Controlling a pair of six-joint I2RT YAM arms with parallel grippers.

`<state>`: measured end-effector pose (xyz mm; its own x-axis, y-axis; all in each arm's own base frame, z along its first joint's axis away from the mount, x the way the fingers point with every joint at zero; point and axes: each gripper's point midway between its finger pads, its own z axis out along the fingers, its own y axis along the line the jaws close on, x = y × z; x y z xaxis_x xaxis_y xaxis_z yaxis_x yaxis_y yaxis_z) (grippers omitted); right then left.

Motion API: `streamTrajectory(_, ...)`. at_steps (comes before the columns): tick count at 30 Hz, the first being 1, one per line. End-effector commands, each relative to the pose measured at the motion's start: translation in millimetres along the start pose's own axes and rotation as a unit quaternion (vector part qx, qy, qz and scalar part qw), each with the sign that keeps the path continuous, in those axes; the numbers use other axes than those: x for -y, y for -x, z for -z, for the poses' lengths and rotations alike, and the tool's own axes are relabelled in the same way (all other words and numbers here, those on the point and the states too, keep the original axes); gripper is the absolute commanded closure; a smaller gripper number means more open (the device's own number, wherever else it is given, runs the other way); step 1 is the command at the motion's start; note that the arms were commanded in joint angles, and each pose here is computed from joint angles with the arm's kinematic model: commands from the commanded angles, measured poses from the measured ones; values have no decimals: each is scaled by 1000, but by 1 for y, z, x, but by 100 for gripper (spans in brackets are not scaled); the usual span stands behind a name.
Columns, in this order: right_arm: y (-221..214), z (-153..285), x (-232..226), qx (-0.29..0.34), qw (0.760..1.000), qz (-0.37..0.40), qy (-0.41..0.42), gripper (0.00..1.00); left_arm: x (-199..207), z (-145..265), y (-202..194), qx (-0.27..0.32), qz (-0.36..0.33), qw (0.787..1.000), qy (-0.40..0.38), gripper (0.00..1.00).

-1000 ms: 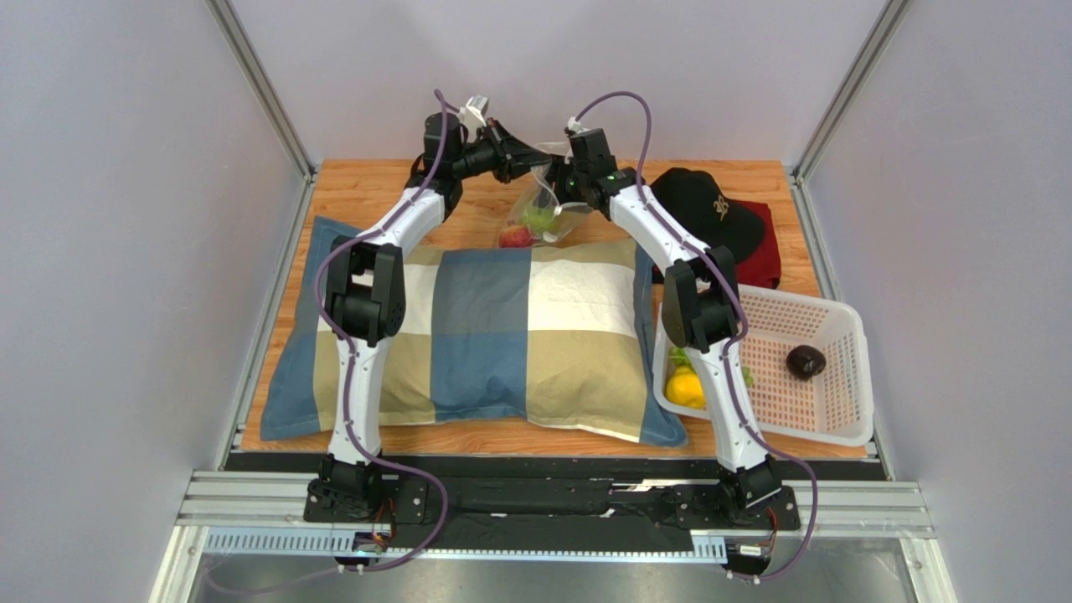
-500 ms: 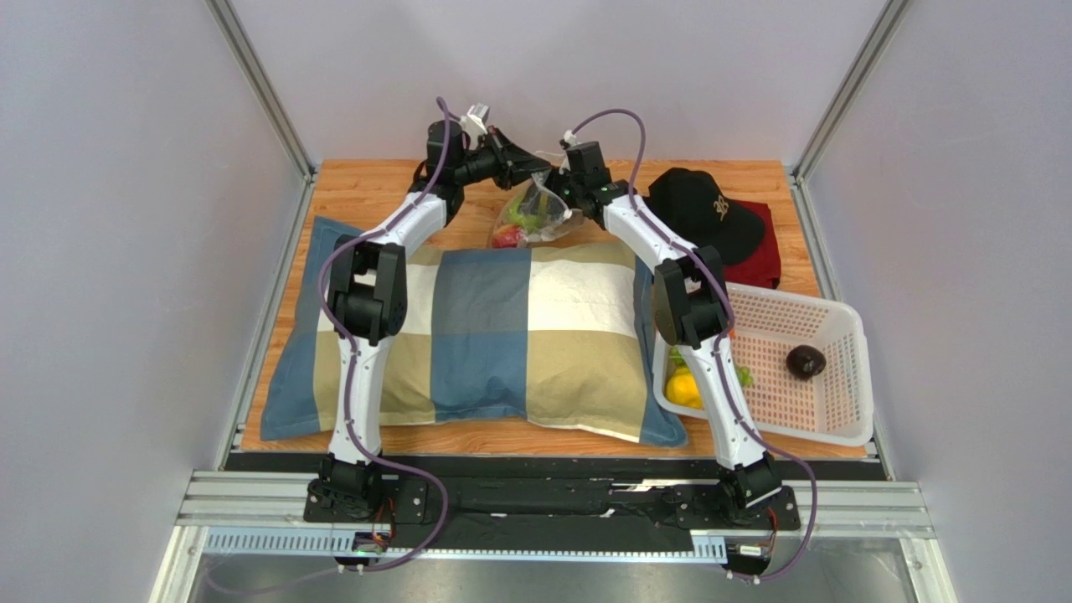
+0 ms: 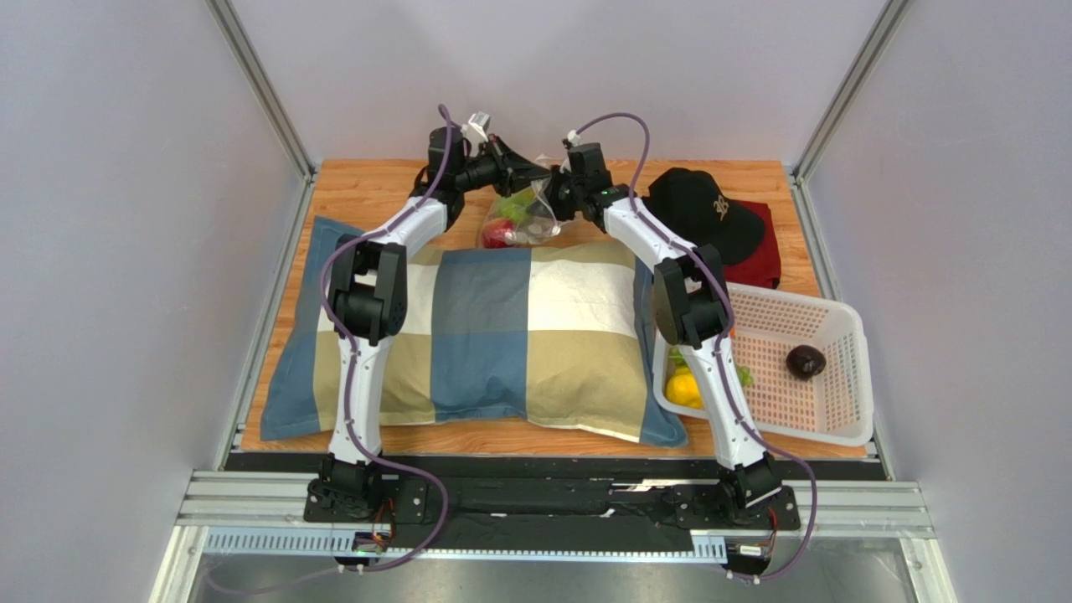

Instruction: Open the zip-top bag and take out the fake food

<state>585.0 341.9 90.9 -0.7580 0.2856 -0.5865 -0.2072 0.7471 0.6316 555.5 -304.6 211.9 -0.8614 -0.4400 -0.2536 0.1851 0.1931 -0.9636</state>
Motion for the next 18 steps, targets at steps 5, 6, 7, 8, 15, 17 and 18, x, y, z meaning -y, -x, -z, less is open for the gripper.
streamTrajectory(5, 63, 100, -57, 52, 997, 46, -14, 99, 42, 22, 25, 18, -34, 999, -34, 100)
streamTrajectory(6, 65, 105, -59, 56, 997, 49, -17, 99, 43, 23, 25, 20, -35, 999, -33, 100)
streamTrajectory(7, 65, 109, -60, 58, 997, 51, -20, 99, 43, 23, 25, 18, -35, 999, -34, 100)
streamTrajectory(8, 59, 109, -53, 51, 997, 50, -29, 99, 43, 23, 24, 17, -34, 999, -35, 100)
streamTrajectory(15, 47, 94, -44, 28, 999, 44, -16, 89, 68, 6, 8, -14, -30, 997, -74, 100)
streamTrajectory(17, 39, 84, -33, 16, 999, 44, -25, 89, 83, 0, 10, -14, -27, 996, -90, 100)
streamTrajectory(18, 45, 84, -35, 20, 998, 51, -24, 89, 78, -7, 7, -19, -18, 995, -92, 100)
